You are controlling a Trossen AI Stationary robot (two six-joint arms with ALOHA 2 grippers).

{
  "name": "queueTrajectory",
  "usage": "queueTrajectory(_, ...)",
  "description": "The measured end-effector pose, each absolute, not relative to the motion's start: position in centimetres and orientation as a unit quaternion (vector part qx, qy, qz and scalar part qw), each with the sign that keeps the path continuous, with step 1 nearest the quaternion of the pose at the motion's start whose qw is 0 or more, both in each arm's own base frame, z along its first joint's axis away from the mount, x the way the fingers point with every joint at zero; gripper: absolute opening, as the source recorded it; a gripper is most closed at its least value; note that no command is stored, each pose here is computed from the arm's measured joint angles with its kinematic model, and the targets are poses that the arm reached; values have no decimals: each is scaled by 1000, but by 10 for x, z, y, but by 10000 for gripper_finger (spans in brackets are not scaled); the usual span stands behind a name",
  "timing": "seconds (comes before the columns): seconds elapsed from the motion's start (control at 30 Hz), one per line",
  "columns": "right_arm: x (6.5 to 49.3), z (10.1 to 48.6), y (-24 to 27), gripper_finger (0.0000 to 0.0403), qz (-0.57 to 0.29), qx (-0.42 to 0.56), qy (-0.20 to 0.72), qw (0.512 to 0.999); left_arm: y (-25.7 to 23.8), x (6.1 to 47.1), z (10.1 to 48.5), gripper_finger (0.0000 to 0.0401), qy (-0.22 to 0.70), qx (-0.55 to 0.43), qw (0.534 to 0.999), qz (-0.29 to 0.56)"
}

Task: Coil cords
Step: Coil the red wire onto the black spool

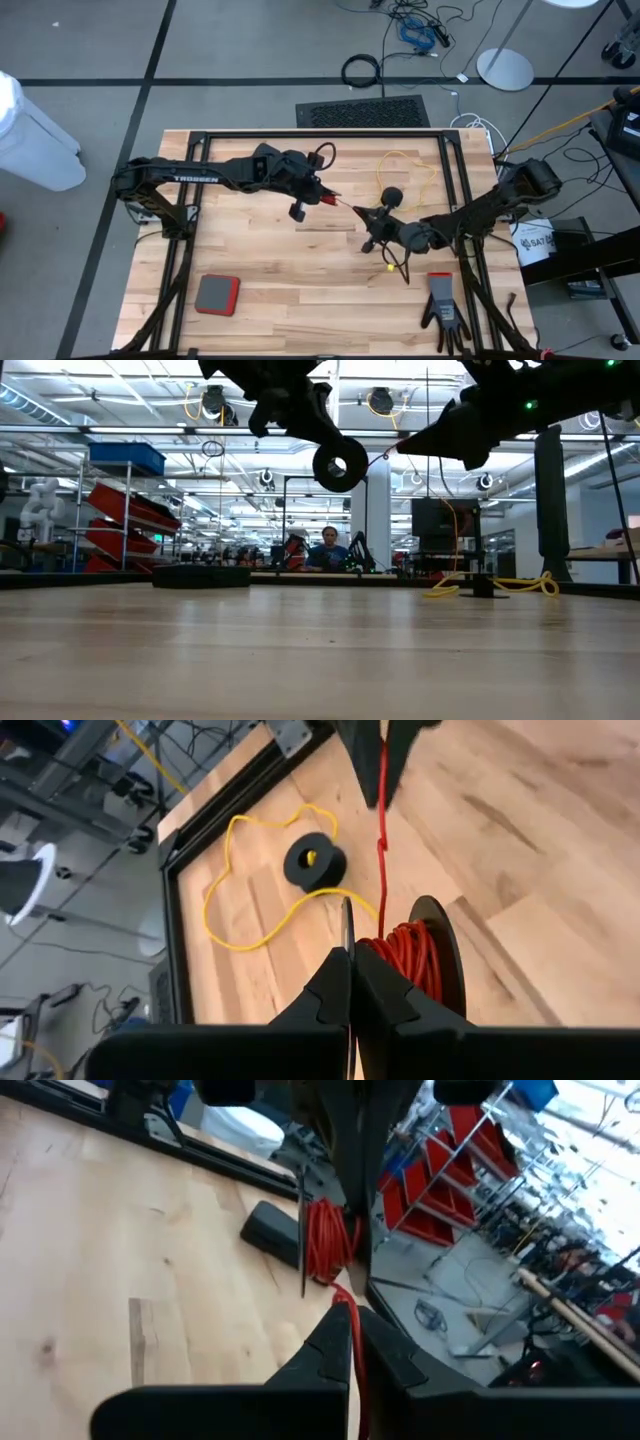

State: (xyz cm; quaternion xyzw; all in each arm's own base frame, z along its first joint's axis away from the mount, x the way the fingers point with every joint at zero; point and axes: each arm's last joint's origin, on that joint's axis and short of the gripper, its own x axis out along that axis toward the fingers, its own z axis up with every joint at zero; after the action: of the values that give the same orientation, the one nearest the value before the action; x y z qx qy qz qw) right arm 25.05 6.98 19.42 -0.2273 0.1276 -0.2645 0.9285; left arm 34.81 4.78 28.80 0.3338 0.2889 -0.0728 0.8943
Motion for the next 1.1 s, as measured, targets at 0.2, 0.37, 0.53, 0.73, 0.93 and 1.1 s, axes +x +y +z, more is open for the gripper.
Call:
queueTrajectory(0.2,244,200,68,0,-259,-201,130,936,50,347,287,1,313,364,876,-43)
queueTrajectory(0.37,243,207,68,0,-244,-175,113,947,52,347,287,1,324,384,864,-24)
queueTrajectory(0.53,246,213,70,0,-236,-161,102,953,53,346,287,1,334,410,849,-4)
queueTrajectory(0.73,250,223,72,0,-227,-152,88,958,56,347,286,1,349,430,832,22)
queueTrajectory(0.93,253,229,73,0,-222,-146,79,961,59,353,275,1,373,434,819,37)
queueTrajectory(1.1,254,234,72,0,-227,-130,57,963,62,362,268,1,373,441,813,77)
